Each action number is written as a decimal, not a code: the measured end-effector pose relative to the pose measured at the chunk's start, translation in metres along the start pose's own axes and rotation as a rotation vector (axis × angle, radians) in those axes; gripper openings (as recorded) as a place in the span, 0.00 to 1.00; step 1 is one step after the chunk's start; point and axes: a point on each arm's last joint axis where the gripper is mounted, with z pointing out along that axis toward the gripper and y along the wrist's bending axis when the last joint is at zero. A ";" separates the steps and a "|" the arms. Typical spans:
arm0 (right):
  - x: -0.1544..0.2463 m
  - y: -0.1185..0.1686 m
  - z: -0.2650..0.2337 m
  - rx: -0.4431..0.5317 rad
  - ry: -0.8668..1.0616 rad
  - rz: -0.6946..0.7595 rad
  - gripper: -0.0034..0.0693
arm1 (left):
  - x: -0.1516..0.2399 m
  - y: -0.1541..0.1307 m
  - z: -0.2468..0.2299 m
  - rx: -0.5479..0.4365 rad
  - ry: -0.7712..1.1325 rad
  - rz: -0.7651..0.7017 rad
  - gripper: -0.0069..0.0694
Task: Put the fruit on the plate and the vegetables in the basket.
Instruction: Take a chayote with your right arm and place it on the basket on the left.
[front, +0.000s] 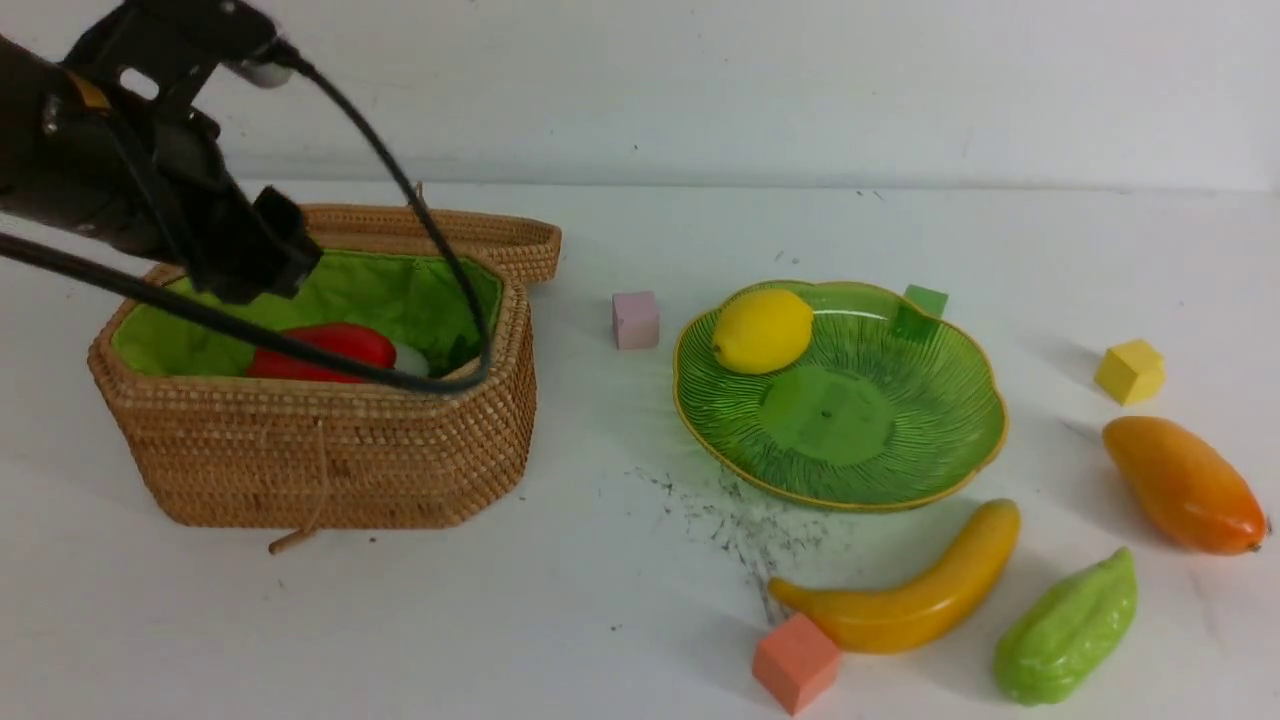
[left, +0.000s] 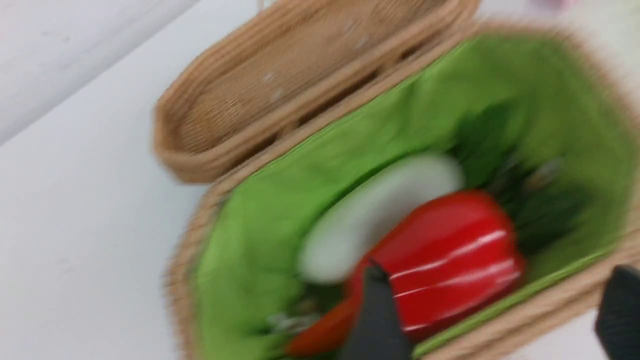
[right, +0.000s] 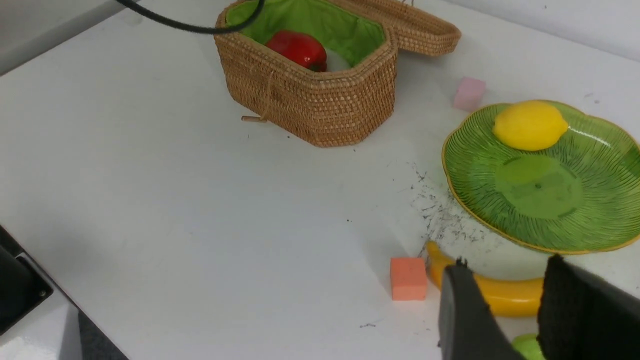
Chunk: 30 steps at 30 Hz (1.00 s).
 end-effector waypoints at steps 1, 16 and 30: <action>0.000 0.000 0.001 0.000 0.003 0.001 0.37 | -0.001 -0.002 -0.002 0.008 -0.003 0.000 0.62; 0.001 -0.043 0.092 0.154 0.405 0.163 0.37 | 0.049 -0.093 -0.127 0.333 -0.054 -0.105 0.07; 0.040 -0.109 0.216 0.478 0.744 0.525 0.40 | 0.100 -0.086 -0.178 0.339 -0.225 -0.053 0.07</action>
